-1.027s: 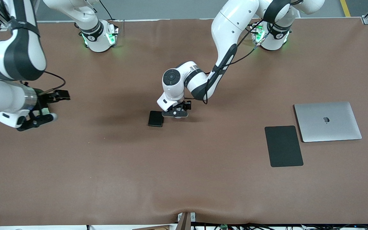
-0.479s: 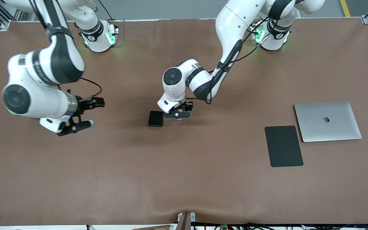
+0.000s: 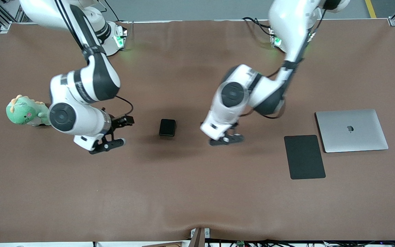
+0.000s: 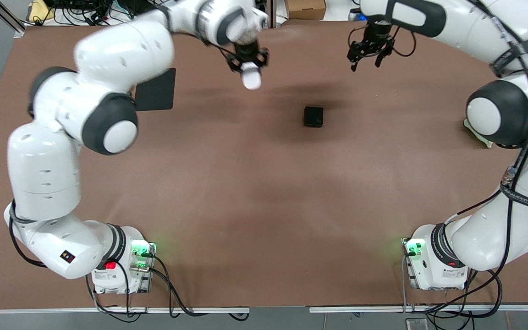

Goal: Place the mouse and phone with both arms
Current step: 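Lift the mouse with the left gripper while the right gripper reaches the phone, then carry the mouse onto the pad while the right gripper grasps the phone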

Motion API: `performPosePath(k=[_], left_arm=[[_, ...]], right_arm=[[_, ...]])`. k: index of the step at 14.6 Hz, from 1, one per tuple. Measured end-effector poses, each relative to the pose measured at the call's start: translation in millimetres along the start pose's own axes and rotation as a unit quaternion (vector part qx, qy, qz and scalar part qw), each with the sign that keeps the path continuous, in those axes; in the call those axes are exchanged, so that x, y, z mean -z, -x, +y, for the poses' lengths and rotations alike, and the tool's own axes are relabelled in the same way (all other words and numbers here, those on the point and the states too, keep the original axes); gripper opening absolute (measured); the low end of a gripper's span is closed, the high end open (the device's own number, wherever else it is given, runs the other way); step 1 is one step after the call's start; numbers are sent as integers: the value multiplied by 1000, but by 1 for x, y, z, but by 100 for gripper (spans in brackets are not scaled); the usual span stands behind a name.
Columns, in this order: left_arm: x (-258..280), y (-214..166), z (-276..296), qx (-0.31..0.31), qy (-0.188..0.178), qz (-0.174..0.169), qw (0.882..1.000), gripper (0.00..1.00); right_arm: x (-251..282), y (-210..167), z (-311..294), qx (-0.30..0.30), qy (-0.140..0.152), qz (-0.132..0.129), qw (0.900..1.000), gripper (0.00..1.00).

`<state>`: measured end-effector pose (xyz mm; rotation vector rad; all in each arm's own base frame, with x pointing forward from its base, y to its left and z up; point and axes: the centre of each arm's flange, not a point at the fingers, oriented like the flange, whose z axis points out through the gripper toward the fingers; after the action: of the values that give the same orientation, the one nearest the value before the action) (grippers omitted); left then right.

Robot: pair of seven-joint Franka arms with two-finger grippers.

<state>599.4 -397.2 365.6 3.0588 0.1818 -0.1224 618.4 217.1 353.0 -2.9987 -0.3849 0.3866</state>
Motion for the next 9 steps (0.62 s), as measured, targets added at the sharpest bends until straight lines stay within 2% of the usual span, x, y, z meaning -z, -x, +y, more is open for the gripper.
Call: performPosePath(k=[2, 5, 9], left_arm=[[25, -34, -61, -7, -4, -15, 1000, 61], [34, -75, -147, -10, -2, -26, 1000, 61], [28, -106, -230, -10, 1, -36, 999, 61]], right_arm=[[-30, -11, -8, -10, -22, -8, 1000, 100], [-65, -21, -21, -57, -28, -20, 998, 100], [-94, -26, -71, -117, -27, -7, 993, 100]])
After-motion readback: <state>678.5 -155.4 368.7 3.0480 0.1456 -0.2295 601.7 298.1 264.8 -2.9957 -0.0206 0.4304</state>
